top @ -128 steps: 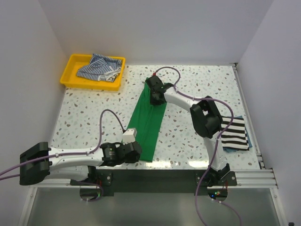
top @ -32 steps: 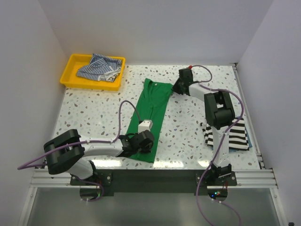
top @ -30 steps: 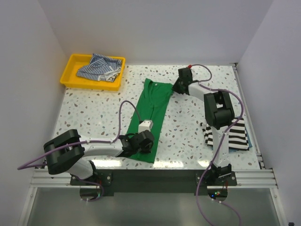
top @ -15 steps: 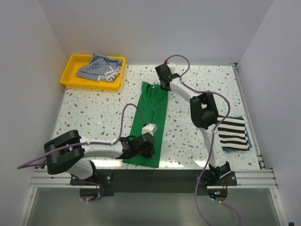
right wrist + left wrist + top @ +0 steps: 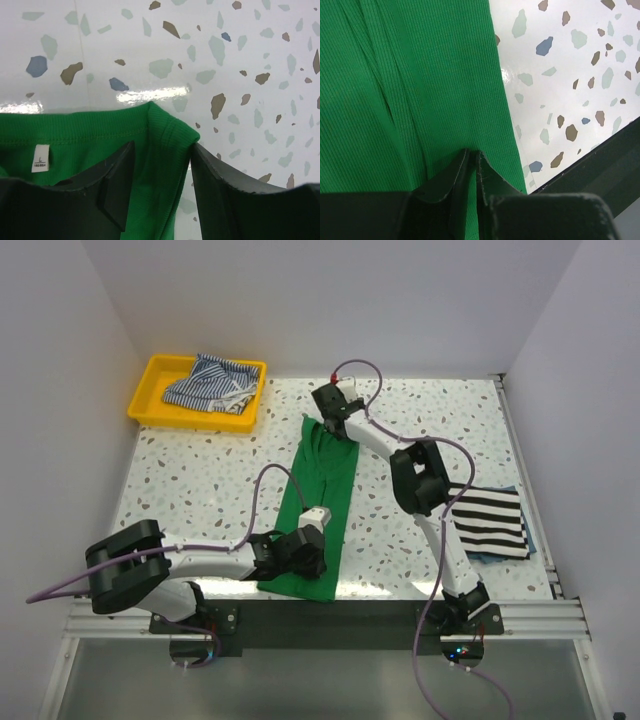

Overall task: Fold and stack the tank tops
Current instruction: Fold the tank top

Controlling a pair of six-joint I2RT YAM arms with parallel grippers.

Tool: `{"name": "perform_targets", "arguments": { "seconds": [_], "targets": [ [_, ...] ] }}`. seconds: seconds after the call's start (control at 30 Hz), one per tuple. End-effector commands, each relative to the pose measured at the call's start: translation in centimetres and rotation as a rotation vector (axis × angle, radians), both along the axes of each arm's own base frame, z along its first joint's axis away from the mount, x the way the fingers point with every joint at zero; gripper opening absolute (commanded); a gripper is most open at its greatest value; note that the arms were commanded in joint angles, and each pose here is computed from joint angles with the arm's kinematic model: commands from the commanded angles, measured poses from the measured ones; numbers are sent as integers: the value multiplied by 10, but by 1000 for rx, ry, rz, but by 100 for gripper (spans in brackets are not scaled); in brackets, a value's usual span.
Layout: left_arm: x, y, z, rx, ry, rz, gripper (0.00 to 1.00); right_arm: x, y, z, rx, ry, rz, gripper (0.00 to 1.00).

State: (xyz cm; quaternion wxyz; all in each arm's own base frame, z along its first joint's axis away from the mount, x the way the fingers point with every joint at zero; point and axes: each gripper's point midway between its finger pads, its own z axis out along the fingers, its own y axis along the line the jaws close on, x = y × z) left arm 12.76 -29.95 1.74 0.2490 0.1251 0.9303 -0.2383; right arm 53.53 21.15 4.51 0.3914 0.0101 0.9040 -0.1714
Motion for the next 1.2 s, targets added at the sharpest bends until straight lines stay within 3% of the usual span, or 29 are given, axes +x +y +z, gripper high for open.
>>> {"name": "perform_targets", "arguments": {
  "seconds": [0.0, 0.2, 0.43, 0.77, 1.17],
  "targets": [
    [-13, 18, -9, 64, 44, -6, 15, -1, -1, 26, -30, -62, -10, 52],
    [-9, 16, -2, 64, 27, -2, 16, 1, 7, 33, 32, -90, 0, 53],
    [-9, 18, -1, 69, 25, -5, 16, -3, 9, 35, 80, -102, -25, 43],
    [-9, 18, -1, 75, 20, -7, 16, -8, 13, 61, 158, -148, -11, 45],
    [-10, 24, -4, 88, 22, -5, 16, -11, 15, 39, 227, -111, -15, 44]
  ]
}}
